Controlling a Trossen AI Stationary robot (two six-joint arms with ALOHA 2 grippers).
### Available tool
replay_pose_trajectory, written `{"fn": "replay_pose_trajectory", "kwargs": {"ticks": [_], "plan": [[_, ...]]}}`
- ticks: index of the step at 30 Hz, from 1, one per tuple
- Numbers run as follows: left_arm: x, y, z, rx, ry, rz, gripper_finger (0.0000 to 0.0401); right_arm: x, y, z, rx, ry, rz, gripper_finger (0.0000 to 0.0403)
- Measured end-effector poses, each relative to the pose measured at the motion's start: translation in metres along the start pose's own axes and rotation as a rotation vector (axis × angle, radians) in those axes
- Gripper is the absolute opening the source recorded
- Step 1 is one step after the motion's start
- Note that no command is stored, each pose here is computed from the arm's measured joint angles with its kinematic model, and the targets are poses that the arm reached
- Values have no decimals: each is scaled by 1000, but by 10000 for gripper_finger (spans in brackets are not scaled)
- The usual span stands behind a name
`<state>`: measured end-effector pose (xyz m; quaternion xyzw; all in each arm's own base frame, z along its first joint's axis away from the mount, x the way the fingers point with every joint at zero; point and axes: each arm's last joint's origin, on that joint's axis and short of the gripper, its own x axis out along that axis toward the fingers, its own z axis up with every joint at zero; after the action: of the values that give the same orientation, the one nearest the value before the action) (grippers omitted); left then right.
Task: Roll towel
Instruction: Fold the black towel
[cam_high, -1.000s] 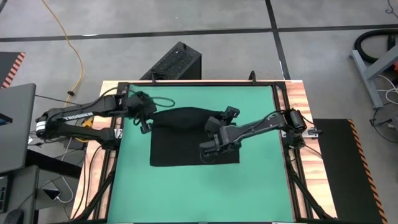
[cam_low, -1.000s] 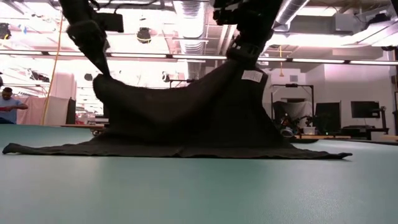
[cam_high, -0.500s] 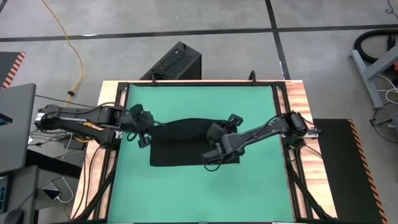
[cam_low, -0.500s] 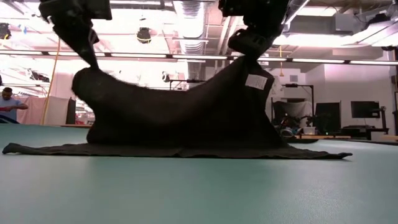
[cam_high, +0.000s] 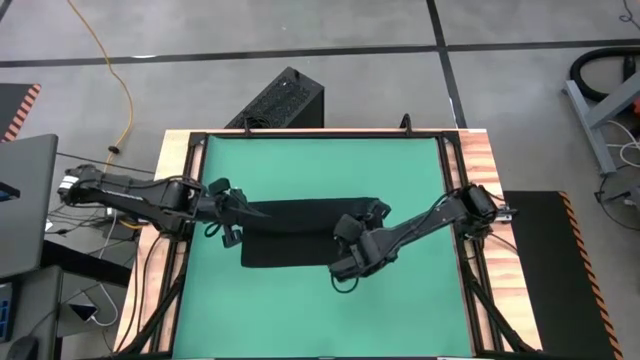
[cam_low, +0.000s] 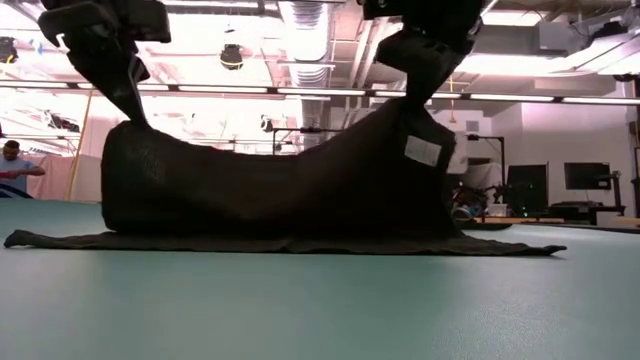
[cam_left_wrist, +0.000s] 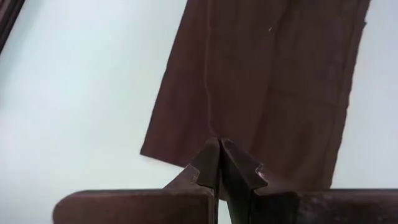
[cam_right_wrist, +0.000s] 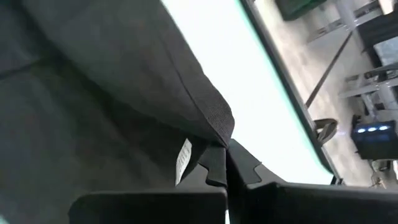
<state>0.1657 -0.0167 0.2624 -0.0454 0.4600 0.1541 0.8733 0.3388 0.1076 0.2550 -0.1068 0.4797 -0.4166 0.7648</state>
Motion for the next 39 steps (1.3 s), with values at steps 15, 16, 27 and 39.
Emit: {"fn": "replay_pose_trajectory", "kwargs": {"ticks": [15,16,27,39], "plan": [[-5,-16,-3,-18,-32,-70,0,-6,8,-4,11,67,101,34],[-5,-17,-3,-18,-32,-74,0,-7,8,-5,8,77,111,37],[-11,-32,-4,-2,-49,-202,0,-15,14,-13,-33,126,177,52],[-17,-46,-7,67,-67,-321,0,-30,23,-23,-110,129,240,99]]}}
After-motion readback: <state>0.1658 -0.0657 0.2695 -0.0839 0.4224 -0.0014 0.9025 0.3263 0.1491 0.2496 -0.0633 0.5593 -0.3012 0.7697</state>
